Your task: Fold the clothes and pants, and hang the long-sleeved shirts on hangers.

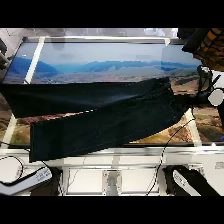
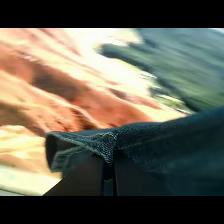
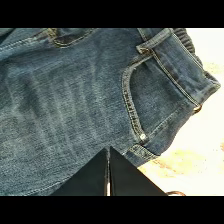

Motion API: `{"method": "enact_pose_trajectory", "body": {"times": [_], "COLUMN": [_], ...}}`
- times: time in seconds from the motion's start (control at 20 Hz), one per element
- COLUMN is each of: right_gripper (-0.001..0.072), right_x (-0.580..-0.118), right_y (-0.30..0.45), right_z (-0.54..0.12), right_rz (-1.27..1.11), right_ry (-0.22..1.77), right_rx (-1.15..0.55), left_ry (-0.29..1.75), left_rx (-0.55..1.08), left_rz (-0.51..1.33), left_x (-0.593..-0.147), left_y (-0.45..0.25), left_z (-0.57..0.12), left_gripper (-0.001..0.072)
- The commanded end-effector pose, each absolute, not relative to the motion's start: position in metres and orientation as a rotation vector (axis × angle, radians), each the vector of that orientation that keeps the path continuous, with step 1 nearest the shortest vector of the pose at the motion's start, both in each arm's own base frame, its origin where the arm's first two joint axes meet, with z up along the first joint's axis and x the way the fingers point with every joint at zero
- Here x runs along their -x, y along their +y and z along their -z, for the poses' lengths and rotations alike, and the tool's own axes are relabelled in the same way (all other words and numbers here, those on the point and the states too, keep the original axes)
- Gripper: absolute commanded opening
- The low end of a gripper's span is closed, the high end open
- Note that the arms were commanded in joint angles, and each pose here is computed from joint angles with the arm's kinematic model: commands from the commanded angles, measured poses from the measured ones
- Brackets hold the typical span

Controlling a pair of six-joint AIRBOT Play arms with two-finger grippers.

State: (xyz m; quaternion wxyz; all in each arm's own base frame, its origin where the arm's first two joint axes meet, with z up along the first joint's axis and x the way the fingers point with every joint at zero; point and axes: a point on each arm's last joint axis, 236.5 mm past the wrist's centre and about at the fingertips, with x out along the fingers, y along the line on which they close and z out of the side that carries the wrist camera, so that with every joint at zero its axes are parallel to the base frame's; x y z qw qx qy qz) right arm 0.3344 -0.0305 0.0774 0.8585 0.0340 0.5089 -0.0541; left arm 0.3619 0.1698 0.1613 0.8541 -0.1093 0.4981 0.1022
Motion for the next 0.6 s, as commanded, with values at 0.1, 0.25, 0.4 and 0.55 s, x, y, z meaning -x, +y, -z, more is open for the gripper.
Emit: {"method": "enact_pose_trajectory", "body": {"times": [0.1,0.25,0.4,0.55], "right_gripper": [0.0016,0.0017,0.0017,0.0017], "right_x": [-0.335,-0.336,-0.338,-0.352], "right_y": [-0.031,-0.031,-0.031,-0.032], "right_z": [-0.073,-0.061,-0.048,-0.050], "right_rz": [0.115,0.115,0.128,0.145], "right_ry": [1.082,1.117,1.136,1.066], "right_rx": [-0.070,-0.073,-0.095,-0.123], "left_ry": [0.956,0.865,0.848,0.903], "left_rx": [0.349,0.442,0.562,0.602], "left_rz": [-0.358,-0.392,-0.391,-0.368], "left_x": [-0.436,-0.477,-0.500,-0.498], "left_y": [0.262,0.286,0.285,0.276], "left_z": [-0.069,-0.021,0.028,0.053], "left_gripper": [0.0031,0.0032,0.0033,0.0405]}}
